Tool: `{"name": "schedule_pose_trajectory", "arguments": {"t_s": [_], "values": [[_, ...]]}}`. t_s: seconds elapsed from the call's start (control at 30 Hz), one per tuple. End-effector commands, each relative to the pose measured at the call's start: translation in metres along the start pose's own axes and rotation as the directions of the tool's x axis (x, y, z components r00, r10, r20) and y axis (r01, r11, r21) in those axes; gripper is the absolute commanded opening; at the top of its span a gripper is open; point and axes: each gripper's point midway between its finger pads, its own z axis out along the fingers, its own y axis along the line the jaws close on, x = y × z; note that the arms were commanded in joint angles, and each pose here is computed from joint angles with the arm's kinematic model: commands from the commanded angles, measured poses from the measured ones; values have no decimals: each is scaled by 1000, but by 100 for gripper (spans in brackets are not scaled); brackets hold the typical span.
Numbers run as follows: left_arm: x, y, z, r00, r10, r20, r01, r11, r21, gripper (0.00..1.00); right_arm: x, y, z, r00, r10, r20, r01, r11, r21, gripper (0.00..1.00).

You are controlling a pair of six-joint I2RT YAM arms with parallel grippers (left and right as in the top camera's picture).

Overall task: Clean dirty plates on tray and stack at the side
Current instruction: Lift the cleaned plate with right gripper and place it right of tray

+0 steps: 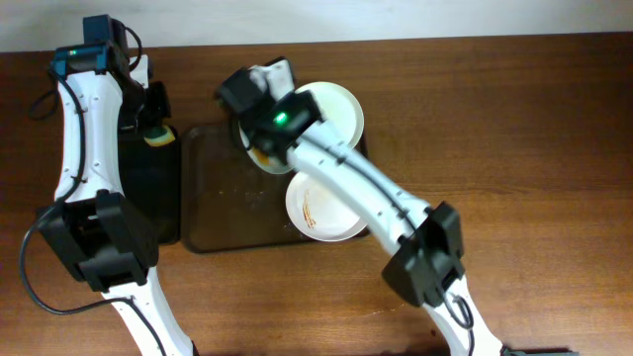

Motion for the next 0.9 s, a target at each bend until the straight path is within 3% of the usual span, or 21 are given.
{"name": "schedule_pose_trajectory", "arguments": {"t_s": [0.0, 0.17, 0.3, 0.37, 0.47, 0.53, 0.63, 0.7, 0.77, 0.87], "values": [[-4, 3, 2, 1000, -11, 10, 11, 1000, -4, 5, -23, -19, -53, 982, -48, 182, -1, 965, 262, 4], [-4, 3, 6, 1000, -12, 5, 12, 1000, -4, 5, -35, -26, -109, 936, -95, 339, -76, 885, 458, 4], [-5, 3, 7, 1000, -11, 8, 11, 1000, -4, 5, -35, -26, -112, 933, -98, 345, -80, 881, 466, 4], [-6, 3, 7, 1000, -11, 10, 11, 1000, -3, 5, -30, -18, -102, 945, -76, 318, -62, 913, 403, 4], [-6, 3, 7, 1000, -11, 10, 12, 1000, -4, 5, -1, 9, -57, 992, -64, 110, 49, 990, 135, 4], [-5, 3, 7, 1000, -12, 8, 12, 1000, -3, 4, 15, 8, -34, 999, -31, -29, 30, 999, -28, 4], [-5, 3, 8, 1000, -12, 7, 12, 1000, -3, 5, 33, -25, -9, 960, 72, -272, -153, 944, -292, 4], [-5, 3, 8, 1000, -12, 5, 12, 1000, -3, 5, 36, -62, 0, 915, 126, -384, -297, 854, -427, 4], [-4, 3, 9, 1000, -12, 1, 12, 1000, -4, 5, 50, -121, 22, 842, 211, -496, -450, 782, -432, 4], [-2, 3, 12, 1000, -12, -6, 12, 1000, -4, 5, 103, -210, 62, 698, 344, -628, -591, 772, -234, 4]]}}
